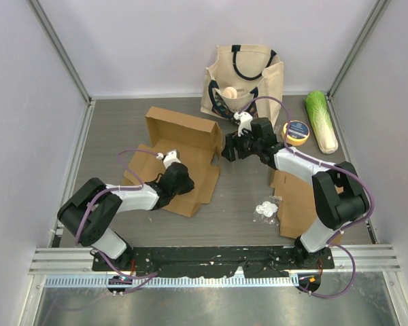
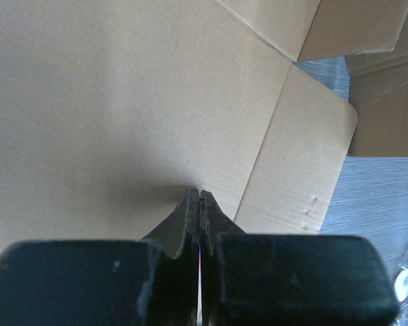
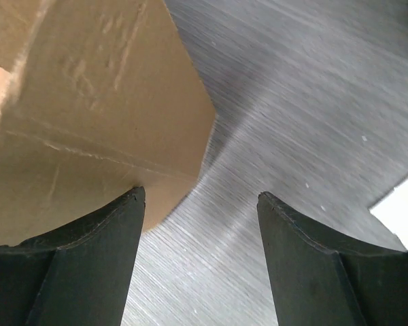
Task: Fold the paper box
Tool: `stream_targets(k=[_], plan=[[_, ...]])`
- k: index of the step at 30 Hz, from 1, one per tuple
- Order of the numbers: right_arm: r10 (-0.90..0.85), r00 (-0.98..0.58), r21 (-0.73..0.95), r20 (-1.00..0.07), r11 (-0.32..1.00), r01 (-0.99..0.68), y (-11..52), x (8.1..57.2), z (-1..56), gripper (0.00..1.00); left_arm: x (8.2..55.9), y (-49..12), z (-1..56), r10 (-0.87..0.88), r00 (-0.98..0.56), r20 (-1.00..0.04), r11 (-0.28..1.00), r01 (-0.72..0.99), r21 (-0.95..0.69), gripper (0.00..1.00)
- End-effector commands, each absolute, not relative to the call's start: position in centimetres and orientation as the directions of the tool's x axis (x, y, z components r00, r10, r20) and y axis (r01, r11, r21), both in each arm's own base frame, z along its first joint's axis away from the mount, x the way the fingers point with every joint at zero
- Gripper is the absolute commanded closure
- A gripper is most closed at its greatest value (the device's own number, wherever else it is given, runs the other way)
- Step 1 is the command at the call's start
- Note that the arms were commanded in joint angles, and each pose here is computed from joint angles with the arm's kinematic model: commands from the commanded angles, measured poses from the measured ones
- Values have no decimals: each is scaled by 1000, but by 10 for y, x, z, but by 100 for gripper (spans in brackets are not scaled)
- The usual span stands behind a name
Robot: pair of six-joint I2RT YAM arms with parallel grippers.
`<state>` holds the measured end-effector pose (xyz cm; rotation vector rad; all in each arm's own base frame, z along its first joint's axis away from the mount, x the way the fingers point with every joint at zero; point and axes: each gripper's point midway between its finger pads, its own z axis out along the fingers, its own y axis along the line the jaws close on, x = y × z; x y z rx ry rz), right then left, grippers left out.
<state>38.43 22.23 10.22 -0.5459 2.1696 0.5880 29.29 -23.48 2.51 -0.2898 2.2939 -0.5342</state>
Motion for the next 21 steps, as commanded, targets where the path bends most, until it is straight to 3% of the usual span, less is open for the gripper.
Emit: stream_targets(k=[1,9,12,16,21], plan=[[-180,-359,162,-916,653,-740,259,390,147,27,292,-248,21,-432,-697,-573,835,-68,-546,100],[-171,-327,182,-929,558,-809,300,377,159,27,293,-252,12,-418,-718,-557,841,-75,-536,100],[-140,-368,189,-919,665,-723,289,399,162,27,293,-261,20,-377,-734,-566,840,-14,-542,100],[-161,-425,205,-891,693,-691,280,401,150,27,294,-278,42,-326,-738,-590,812,101,-574,99],[-168,-448,187,-878,743,-643,259,400,142,27,298,-284,74,-338,-704,-624,782,159,-602,89]])
